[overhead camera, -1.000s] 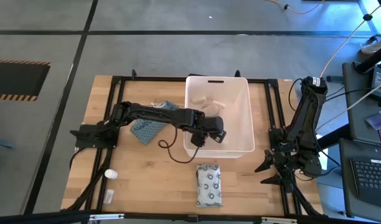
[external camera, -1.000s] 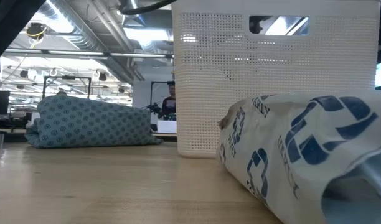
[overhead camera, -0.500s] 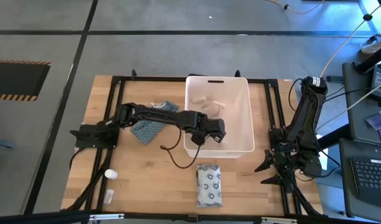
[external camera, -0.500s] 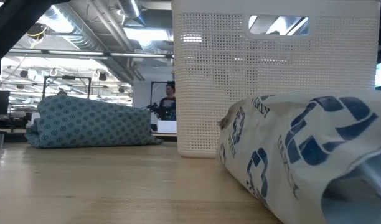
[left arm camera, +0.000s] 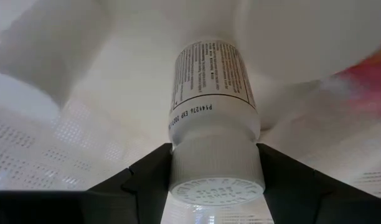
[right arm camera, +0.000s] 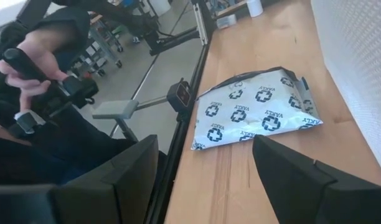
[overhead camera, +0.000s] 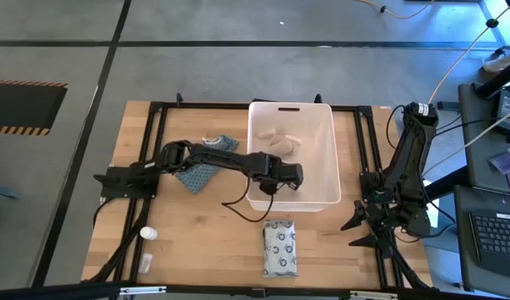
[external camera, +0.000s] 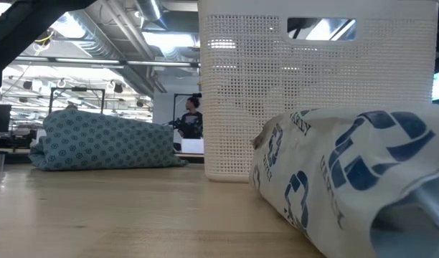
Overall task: Pick & place medical supplies in basket/bin
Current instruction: Put the white and green medicine bottle into the white bin, then put the white pill bottle into the white bin
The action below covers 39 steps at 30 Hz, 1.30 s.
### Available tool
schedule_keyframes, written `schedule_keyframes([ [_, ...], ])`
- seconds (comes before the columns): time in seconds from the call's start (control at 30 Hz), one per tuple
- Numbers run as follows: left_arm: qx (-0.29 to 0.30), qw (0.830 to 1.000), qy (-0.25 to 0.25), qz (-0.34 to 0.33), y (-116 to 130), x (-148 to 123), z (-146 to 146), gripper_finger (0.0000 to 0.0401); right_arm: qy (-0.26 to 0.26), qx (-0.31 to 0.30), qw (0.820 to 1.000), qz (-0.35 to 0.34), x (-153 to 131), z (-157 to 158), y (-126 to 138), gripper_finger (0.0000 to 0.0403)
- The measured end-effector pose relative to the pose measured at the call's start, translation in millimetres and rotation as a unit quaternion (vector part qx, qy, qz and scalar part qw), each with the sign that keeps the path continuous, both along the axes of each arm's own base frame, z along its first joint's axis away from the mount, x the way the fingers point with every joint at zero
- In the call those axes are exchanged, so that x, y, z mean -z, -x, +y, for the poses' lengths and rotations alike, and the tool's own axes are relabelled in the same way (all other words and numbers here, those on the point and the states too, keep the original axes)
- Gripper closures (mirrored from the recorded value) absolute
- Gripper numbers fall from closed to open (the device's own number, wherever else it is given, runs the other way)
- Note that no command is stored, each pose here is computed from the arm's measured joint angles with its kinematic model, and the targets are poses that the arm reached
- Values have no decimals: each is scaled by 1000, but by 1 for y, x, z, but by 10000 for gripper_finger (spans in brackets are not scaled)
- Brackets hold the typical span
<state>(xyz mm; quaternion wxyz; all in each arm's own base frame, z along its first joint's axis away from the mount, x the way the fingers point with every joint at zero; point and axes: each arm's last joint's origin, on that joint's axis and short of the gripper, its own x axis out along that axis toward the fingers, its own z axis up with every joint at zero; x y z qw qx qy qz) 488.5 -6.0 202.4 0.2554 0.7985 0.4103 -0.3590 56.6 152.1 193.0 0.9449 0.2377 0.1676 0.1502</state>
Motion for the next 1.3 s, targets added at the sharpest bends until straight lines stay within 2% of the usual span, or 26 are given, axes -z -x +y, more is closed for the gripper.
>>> schedule_keyframes([
  [0.43, -5, 1000, -24, -17, -1, -2, -11, 166, 1, 0, 1000, 0, 0, 0, 0, 139],
  [0.6, -36, 996, -10, -83, -7, -11, -13, 166, 2, 0, 1000, 0, 0, 0, 0, 139],
  [0.77, -86, 981, 30, -169, -14, -19, -14, 166, 2, 0, 1000, 0, 0, 0, 0, 139],
  [0.97, -43, 987, 8, -156, -10, -33, -18, 166, 0, 0, 1000, 0, 0, 0, 0, 139],
  [1.1, -36, 987, 3, -155, -7, -39, -18, 166, 0, 0, 1000, 0, 0, 0, 0, 139],
  [1.3, -36, 981, 24, -189, 1, -67, -18, 166, -1, 0, 1000, 0, 0, 0, 0, 139],
])
